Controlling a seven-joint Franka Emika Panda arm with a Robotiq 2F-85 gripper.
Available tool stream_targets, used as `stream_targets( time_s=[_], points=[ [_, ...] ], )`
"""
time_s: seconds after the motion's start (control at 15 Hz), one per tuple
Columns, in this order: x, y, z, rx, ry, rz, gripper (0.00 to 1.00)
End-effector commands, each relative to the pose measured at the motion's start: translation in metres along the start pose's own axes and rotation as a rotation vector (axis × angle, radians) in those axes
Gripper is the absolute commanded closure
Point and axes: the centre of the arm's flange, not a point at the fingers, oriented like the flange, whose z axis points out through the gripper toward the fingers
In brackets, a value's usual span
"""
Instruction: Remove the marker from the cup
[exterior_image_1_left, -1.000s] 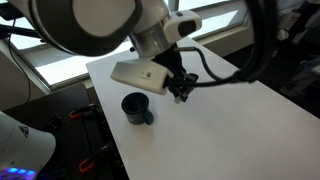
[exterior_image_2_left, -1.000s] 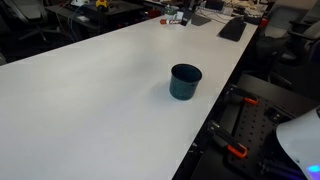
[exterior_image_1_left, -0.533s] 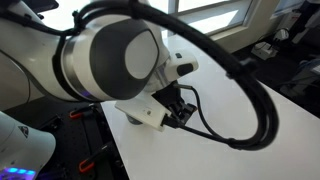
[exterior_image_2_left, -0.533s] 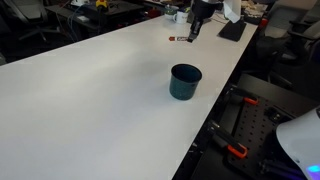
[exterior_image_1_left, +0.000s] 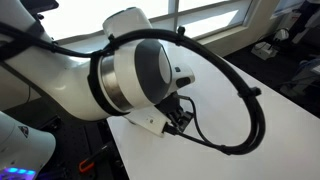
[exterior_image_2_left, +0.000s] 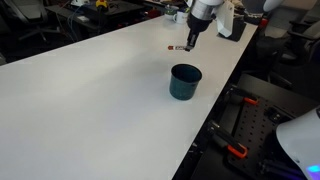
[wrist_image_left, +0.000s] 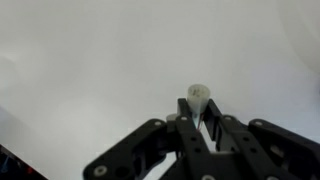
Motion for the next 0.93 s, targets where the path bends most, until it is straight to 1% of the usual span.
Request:
stream_targets(
  time_s=[0.0,0.2,0.27,0.33,0.4,0.53,0.6,0.87],
  points=[
    [-0.004,-0.018,0.036,-0.017,-0.014,-0.006,0.95],
    [-0.009,-0.030,0.054,0.004,-0.045,-0.011,0.95],
    [-0.007,-0.018,0.031,0.020,-0.031,-0.013,0.55],
    [-0.009,-0.021,0.037,0.028,-0.040,-0.011,0.79],
    [-0.010,-0.023,0.039,0.032,-0.044,-0.012,0.74],
    [-0.010,-0.022,0.038,0.031,-0.043,-0.011,0.58],
    [-0.009,-0.022,0.038,0.030,-0.042,-0.011,0.55],
    [-0.009,-0.021,0.038,0.030,-0.042,-0.011,0.55]
  ],
)
